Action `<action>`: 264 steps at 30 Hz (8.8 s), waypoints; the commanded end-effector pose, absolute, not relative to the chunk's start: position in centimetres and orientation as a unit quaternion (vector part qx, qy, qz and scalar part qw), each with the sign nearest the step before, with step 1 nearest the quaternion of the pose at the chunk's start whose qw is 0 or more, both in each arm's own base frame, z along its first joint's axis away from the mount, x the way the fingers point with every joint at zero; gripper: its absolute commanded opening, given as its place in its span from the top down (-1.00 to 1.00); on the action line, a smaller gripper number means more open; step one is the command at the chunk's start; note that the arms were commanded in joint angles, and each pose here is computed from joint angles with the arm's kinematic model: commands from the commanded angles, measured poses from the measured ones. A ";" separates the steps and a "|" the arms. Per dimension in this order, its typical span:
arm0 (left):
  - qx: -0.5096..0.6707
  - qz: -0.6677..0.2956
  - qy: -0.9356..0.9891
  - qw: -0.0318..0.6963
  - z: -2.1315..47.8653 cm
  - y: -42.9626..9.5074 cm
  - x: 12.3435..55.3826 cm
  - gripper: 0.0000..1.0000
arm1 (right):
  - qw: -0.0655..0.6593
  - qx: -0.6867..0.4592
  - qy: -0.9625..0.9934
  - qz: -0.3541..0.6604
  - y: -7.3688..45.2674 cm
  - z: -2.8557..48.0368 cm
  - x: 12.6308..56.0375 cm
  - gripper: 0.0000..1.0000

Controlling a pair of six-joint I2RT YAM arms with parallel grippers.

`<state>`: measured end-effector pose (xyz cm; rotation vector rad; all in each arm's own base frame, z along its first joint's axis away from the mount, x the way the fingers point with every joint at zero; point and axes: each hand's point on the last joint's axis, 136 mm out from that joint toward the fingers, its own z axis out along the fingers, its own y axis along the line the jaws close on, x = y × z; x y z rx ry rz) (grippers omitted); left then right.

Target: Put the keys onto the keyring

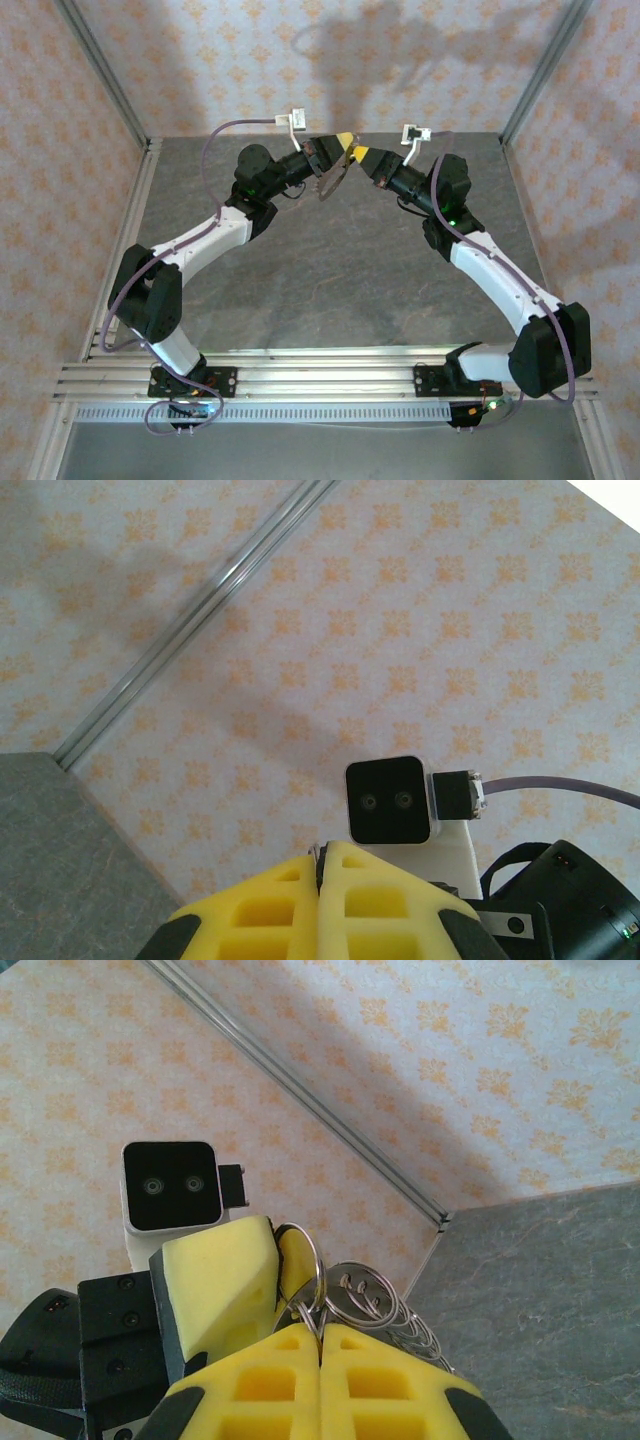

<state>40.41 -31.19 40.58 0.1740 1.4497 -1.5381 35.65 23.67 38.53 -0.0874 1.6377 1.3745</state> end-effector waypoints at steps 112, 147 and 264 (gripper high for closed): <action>0.115 -0.668 0.544 0.494 44.5 -32.4 38.6 1.00 | 0.483 -0.056 0.595 0.640 22.5 42.0 35.1 0.69; 0.155 -0.583 0.610 0.513 44.5 -29.0 40.0 0.01 | 0.446 -0.159 0.665 0.578 22.5 40.9 35.9 1.00; 0.218 -0.578 0.640 0.457 41.3 -31.1 42.1 1.00 | 0.465 -0.155 0.696 0.525 19.0 39.4 36.6 0.16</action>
